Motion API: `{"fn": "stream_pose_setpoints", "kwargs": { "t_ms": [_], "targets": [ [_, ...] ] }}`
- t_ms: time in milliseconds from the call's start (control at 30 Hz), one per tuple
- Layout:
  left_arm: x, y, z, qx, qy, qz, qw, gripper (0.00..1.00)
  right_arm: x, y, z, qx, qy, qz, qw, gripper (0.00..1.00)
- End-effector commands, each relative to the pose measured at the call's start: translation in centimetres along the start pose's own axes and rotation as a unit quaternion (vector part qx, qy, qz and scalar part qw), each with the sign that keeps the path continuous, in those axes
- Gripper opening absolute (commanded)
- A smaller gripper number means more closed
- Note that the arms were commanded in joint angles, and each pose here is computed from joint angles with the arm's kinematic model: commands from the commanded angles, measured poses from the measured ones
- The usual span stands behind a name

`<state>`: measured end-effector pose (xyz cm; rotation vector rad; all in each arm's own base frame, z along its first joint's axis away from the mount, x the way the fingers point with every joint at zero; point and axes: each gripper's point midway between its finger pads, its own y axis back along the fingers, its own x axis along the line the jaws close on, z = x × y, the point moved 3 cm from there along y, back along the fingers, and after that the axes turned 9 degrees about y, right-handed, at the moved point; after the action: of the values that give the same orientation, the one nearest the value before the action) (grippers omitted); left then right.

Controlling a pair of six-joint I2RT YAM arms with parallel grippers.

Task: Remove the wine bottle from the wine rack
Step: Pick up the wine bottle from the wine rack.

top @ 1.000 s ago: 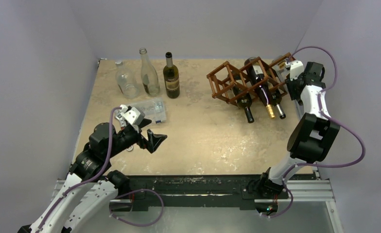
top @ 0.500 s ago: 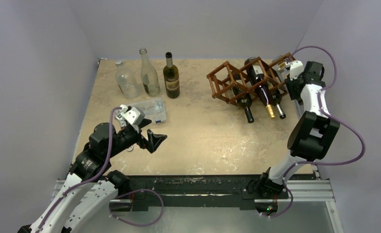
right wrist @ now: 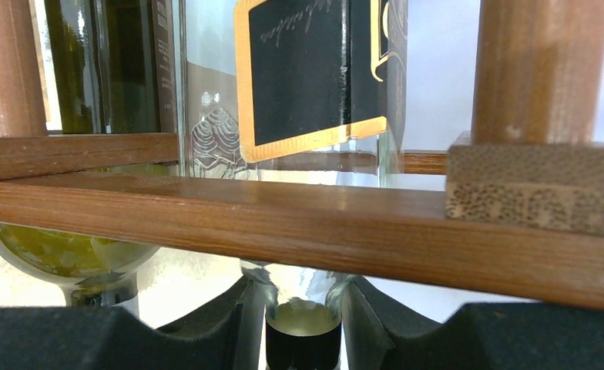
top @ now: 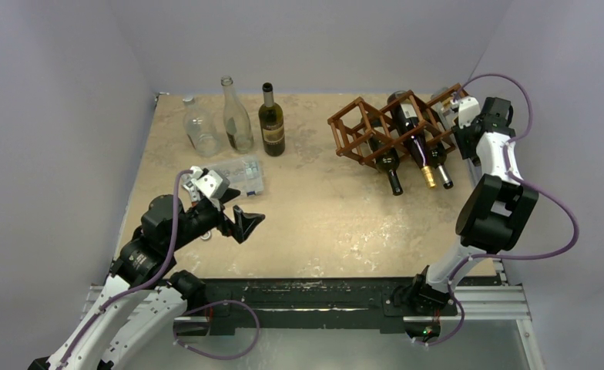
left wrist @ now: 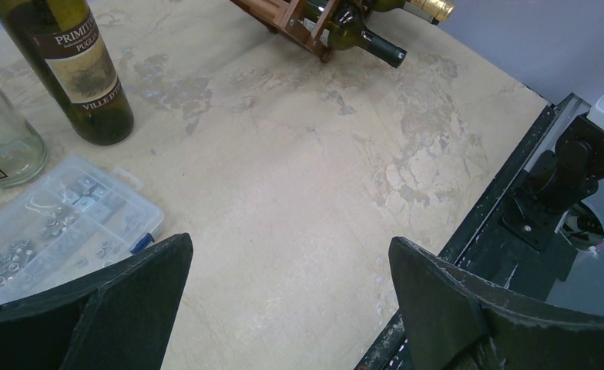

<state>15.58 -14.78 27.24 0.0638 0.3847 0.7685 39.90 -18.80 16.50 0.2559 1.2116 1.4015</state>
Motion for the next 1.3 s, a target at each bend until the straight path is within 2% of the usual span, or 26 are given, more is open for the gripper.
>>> {"fn": "stream_pose_setpoints", "kwargs": {
  "t_ms": [0, 100, 900, 1267],
  "targets": [
    [-0.1, -0.2, 0.5, -0.012, -0.012, -0.007, 1.0, 1.0, -0.8, 1.4, 1.3, -0.022, 0.015, -0.002, 1.0, 0.11],
    [-0.1, -0.2, 0.4, -0.012, -0.012, -0.007, 1.0, 1.0, -1.0, 2.3, 1.1, -0.029, 0.016, -0.006, 0.999, 0.0],
    [0.0, -0.3, 0.3, -0.01, -0.013, -0.006, 1.0, 1.0, 0.6, 5.9, -4.1, -0.084, -0.037, 0.008, 0.996, 0.0],
    [0.1, -0.4, 0.2, -0.008, -0.013, -0.005, 1.0, 1.0, 1.6, 8.7, -5.2, -0.131, -0.052, 0.0, 0.99, 0.0]
  ]
}}
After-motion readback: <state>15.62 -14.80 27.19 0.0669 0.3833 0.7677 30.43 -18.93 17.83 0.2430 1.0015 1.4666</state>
